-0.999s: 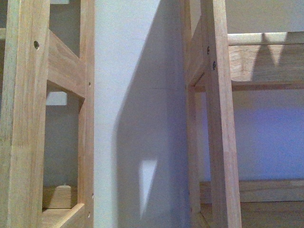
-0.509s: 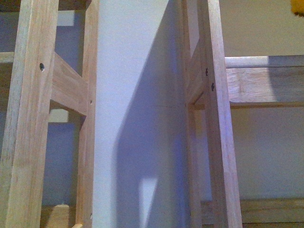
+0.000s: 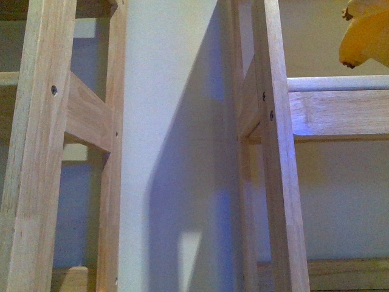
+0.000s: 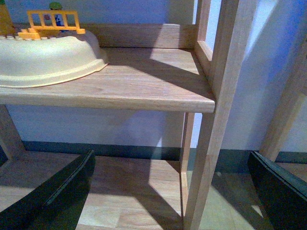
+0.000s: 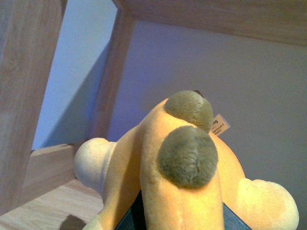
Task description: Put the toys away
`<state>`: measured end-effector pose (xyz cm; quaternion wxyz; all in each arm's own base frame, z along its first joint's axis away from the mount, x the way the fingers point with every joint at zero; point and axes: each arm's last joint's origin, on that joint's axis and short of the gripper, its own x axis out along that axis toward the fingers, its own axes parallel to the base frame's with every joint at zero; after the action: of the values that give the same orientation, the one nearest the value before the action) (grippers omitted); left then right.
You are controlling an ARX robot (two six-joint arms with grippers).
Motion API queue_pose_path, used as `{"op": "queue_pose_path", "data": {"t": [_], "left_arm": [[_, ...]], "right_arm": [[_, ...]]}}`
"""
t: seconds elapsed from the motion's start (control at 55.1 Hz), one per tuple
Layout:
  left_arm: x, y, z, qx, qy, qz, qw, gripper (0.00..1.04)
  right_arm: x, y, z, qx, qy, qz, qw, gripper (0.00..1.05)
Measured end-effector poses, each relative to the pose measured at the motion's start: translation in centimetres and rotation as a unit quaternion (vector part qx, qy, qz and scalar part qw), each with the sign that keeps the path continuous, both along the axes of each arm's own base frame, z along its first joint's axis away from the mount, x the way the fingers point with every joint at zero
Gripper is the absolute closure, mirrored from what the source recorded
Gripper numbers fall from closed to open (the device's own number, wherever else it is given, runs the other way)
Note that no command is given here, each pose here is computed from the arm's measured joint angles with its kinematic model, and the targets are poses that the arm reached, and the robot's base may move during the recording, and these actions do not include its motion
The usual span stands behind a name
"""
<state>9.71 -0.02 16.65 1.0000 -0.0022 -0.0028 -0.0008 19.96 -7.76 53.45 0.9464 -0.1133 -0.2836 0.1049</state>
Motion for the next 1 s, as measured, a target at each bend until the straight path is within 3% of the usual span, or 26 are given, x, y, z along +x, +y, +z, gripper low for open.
{"op": "queue_pose_path", "data": {"t": [0.363, 0.999], "left_arm": [[0.0, 0.0, 0.0, 0.000, 0.000, 0.000, 1.000, 0.06], [0.0, 0.0, 0.0, 0.000, 0.000, 0.000, 1.000, 0.06]], "right_arm": [[4.0, 0.7, -0.2, 0.010, 0.010, 0.099, 0.995, 0.98], [10.2, -0.6, -2.8, 0.095, 0.024, 0.140, 0.985, 0.98]]}}
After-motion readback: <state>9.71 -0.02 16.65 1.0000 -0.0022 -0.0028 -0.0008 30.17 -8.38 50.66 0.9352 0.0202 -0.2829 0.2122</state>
